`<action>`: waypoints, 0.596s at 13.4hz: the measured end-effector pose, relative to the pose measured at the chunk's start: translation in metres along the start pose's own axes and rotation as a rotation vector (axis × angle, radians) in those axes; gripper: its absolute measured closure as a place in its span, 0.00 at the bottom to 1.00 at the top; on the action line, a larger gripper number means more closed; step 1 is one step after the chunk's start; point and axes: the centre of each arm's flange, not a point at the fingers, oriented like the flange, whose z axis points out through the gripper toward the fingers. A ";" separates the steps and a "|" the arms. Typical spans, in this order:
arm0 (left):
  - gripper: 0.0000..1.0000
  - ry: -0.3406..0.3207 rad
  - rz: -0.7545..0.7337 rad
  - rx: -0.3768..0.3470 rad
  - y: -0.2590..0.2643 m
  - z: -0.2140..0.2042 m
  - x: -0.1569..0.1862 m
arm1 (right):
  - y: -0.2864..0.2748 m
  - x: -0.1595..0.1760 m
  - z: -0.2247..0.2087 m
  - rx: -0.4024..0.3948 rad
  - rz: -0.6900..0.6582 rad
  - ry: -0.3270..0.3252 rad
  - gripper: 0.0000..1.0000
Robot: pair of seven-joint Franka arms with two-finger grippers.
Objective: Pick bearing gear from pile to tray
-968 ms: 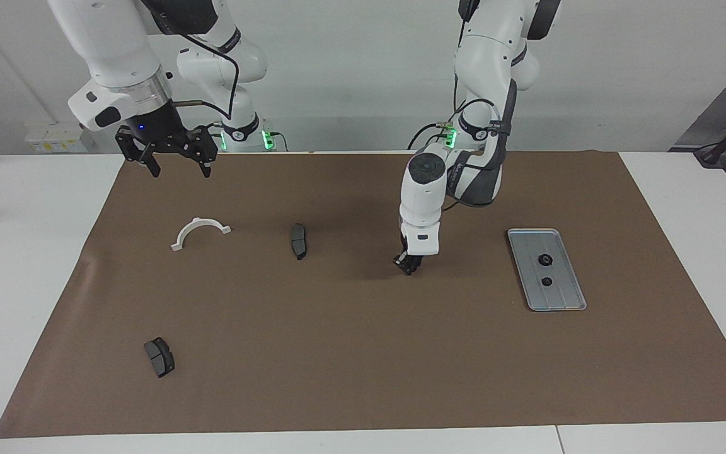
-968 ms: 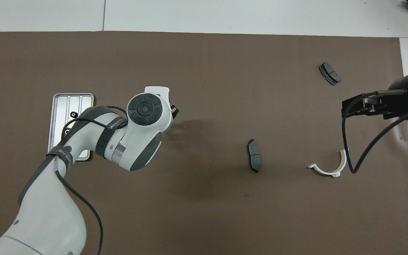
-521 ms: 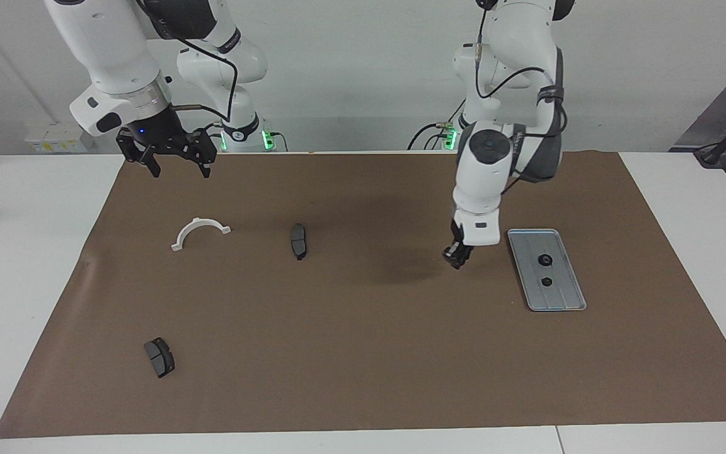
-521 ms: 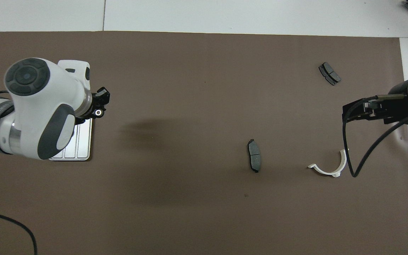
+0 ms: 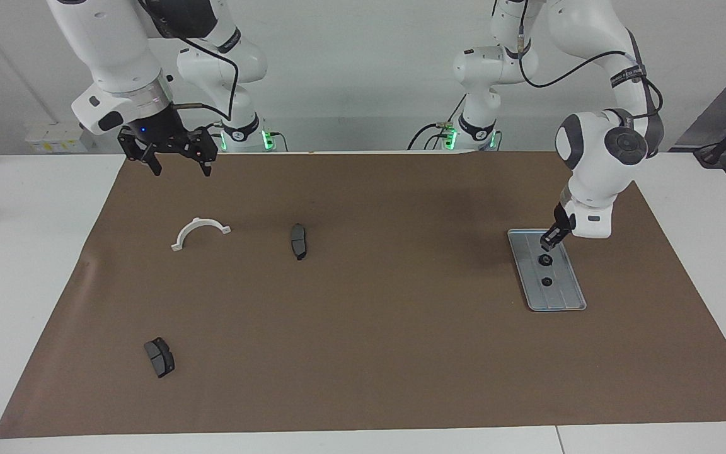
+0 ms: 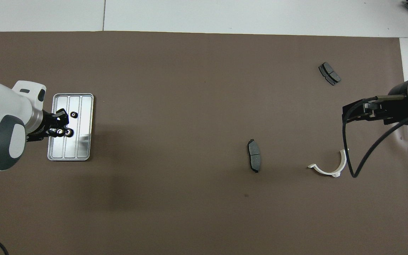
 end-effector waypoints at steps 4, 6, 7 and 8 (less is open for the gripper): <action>0.65 0.027 0.012 -0.024 -0.009 0.030 -0.030 | 0.000 0.000 0.000 0.000 0.000 0.000 0.00; 0.65 0.032 0.006 -0.030 -0.010 0.034 -0.034 | 0.000 0.000 0.000 0.000 0.000 0.000 0.00; 0.65 0.035 -0.005 -0.033 -0.009 0.036 -0.036 | 0.000 0.000 0.000 0.000 0.000 0.000 0.00; 0.65 0.040 -0.013 -0.038 -0.008 0.040 -0.038 | 0.000 0.000 0.000 0.000 0.000 0.000 0.00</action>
